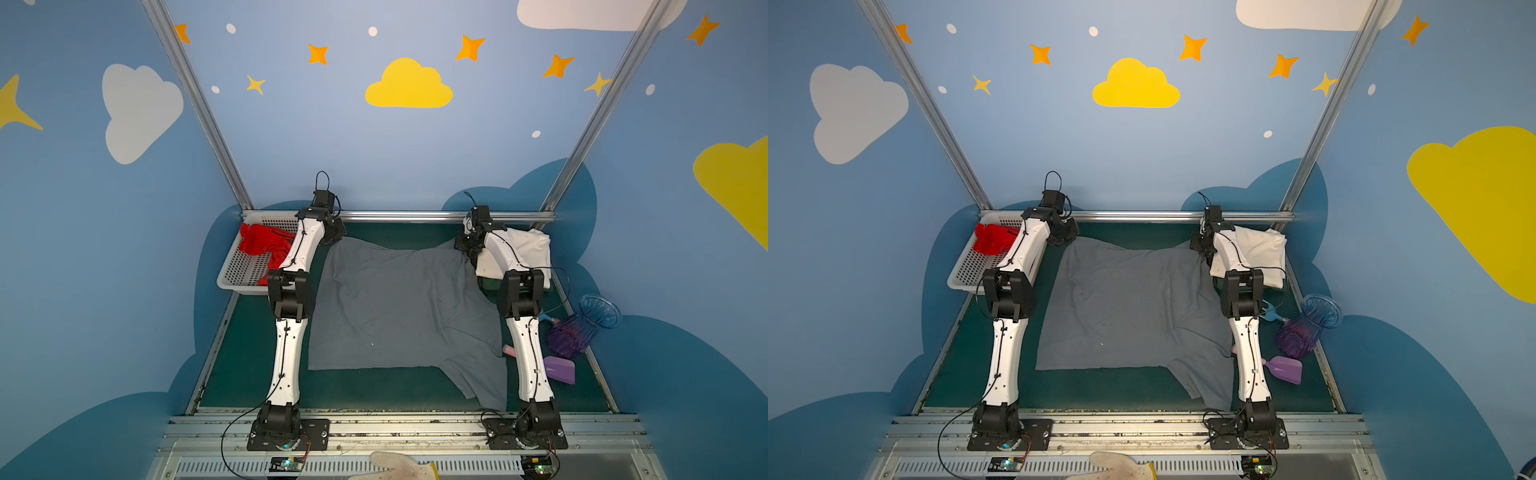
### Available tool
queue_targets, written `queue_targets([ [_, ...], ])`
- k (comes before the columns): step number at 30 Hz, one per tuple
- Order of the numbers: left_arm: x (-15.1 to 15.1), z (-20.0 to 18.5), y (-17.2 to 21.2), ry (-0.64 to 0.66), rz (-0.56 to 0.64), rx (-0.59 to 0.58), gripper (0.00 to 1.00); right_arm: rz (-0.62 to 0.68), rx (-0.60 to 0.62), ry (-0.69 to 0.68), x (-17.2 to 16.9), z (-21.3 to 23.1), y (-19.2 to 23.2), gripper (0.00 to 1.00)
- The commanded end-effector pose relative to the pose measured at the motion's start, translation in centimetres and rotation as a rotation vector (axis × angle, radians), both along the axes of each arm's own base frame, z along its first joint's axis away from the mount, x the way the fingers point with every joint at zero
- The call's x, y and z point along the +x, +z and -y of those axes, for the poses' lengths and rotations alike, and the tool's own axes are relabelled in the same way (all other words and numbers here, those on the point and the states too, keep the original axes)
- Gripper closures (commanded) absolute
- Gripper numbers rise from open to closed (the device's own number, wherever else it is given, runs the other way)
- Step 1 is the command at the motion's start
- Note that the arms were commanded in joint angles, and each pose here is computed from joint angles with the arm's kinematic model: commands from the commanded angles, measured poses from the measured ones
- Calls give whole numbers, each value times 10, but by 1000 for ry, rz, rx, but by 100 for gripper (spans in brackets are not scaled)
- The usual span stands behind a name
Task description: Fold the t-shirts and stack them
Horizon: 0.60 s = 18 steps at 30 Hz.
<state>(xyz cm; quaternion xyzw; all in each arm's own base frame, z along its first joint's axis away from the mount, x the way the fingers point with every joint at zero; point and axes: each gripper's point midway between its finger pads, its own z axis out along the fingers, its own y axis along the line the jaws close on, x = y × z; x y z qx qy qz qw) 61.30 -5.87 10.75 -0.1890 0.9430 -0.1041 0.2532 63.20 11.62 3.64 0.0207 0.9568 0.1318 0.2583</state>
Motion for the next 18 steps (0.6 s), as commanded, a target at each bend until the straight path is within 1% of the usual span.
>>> queue_targets([
  [1, -10, -3, 24, -7, 7, 1, 96, 115, -17, 13, 7, 11, 55, 100],
  [7, -27, -8, 27, 4, -16, 20, 96, 178, 11, -31, -3, 27, 83, 100],
  [12, -39, -13, 21, 17, -13, 37, 96, 239, 38, -14, -15, 26, 106, 100],
  [18, -53, -15, 13, 42, 0, 35, 96, 253, 63, 9, -30, 18, 110, 100],
])
